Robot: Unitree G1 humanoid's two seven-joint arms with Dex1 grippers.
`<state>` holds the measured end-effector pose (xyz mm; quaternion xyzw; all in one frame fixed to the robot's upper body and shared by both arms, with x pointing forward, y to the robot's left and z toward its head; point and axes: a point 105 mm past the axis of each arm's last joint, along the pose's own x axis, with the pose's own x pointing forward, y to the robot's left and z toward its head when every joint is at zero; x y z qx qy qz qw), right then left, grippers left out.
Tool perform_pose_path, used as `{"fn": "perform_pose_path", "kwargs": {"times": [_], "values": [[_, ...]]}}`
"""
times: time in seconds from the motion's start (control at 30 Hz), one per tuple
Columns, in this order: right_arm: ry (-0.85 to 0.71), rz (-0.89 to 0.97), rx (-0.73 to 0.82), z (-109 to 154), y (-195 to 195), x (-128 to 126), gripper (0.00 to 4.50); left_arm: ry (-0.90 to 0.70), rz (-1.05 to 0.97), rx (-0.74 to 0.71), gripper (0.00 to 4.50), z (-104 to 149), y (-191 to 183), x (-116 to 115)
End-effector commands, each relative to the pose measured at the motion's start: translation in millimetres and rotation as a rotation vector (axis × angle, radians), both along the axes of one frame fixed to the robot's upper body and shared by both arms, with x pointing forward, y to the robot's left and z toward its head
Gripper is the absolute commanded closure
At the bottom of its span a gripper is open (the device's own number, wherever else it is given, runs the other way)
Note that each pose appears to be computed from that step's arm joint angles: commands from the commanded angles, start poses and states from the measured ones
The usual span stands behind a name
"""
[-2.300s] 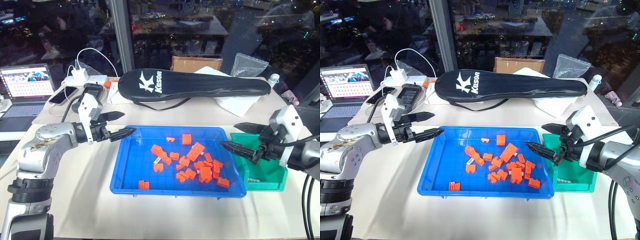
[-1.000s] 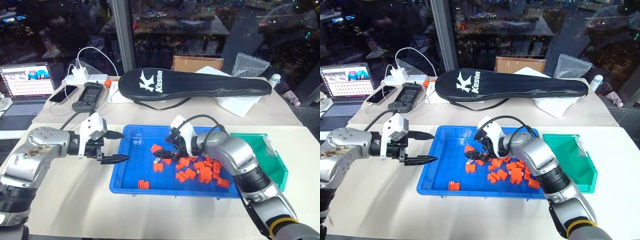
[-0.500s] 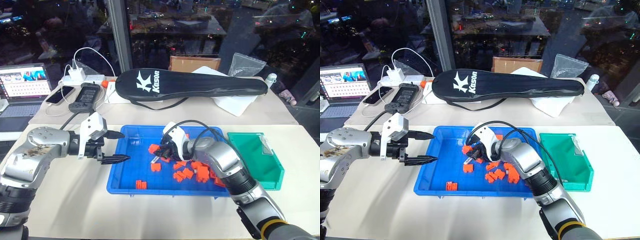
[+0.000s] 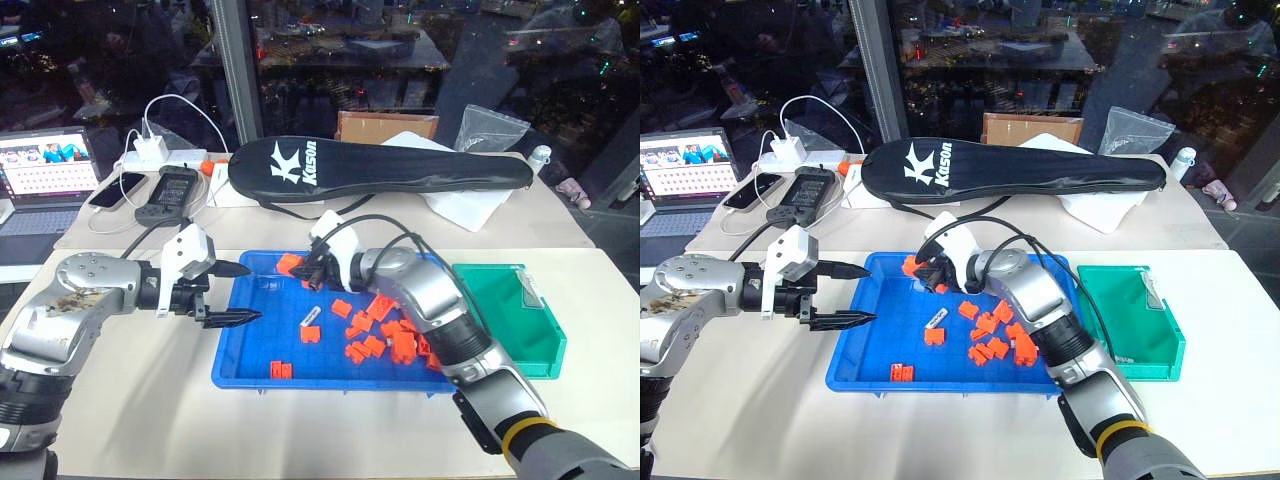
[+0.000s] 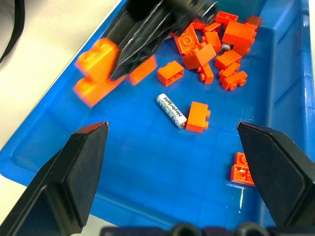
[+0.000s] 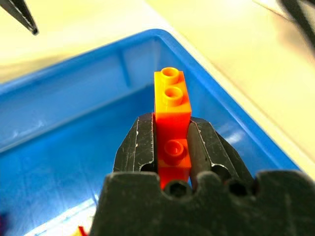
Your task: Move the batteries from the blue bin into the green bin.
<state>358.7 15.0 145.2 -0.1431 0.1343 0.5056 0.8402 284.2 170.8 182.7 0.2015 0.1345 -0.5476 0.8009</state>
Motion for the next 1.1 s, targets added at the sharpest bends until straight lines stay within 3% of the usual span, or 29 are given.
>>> {"fn": "perform_pose_path", "kwargs": {"times": [0.03, 0.07, 0.37, 0.53, 0.67, 0.83, 1.1], "values": [[-0.067, 0.046, 0.003, 8, 11, 1, 4.03, -0.055, -0.008, 0.015, 0.0, 11, 0, 0], [-0.07, 0.053, -0.002, 8, 12, 1, 3.03, -0.054, -0.008, 0.016, 0.0, 11, 1, 0], [0.046, 0.002, 0.079, 11, -12, -14, 0.11, -0.03, -0.022, 0.019, 0.0, 7, -2, -2], [0.097, -0.093, 0.089, 13, -39, -33, 0.04, -0.025, -0.034, 0.025, 0.0, 6, -3, 1], [0.146, -0.169, 0.003, -6, -56, -49, 0.04, -0.02, -0.055, 0.025, 0.0, 4, -7, 4], [0.198, -0.186, -0.039, -31, -41, -55, 0.04, -0.031, -0.074, 0.031, 0.0, 4, -12, 10], [0.151, -0.196, -0.093, -37, -29, -46, 0.04, -0.029, -0.079, 0.042, 0.0, 5, -11, 9]]}}
